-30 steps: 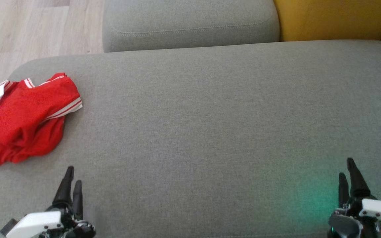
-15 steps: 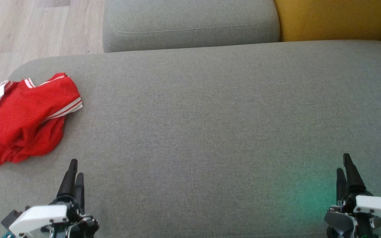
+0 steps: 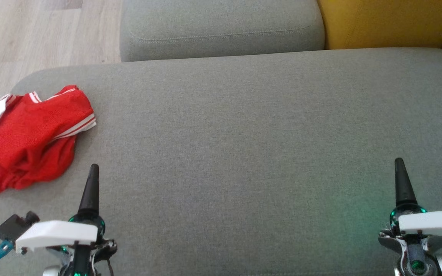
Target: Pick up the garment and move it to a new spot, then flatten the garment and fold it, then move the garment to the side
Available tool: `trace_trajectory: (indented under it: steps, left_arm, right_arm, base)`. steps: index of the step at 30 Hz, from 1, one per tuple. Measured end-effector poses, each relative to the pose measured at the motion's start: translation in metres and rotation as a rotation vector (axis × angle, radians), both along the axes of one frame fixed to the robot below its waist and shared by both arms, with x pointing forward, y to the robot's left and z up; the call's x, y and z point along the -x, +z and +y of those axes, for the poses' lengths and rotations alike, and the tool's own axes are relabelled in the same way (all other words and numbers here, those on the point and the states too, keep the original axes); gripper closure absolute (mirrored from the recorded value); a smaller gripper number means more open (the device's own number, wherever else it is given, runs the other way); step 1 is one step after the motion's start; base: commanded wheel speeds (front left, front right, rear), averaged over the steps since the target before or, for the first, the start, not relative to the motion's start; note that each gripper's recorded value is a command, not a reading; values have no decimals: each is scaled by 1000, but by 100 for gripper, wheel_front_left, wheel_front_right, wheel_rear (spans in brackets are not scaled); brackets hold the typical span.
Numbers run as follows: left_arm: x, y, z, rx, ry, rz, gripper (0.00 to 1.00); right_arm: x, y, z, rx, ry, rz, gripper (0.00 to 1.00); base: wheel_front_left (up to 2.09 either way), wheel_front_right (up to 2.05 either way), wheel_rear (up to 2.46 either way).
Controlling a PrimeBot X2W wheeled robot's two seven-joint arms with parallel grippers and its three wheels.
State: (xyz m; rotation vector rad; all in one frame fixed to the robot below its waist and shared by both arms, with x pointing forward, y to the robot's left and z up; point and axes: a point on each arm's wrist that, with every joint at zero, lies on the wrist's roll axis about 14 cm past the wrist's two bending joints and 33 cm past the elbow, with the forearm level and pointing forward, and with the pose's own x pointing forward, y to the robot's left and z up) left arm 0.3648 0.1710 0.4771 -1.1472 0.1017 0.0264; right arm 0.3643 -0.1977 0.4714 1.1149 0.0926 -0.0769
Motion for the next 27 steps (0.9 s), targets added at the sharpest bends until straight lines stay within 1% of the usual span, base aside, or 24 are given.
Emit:
trace_trajectory:
  steps: [27]
  left_arm:
    - [-2, 33, -15, -410, -58, -136, 0]
  right_arm:
    - [-2, 22, 21, 408, 111, -72, 0]
  base:
    - [0, 0, 0]
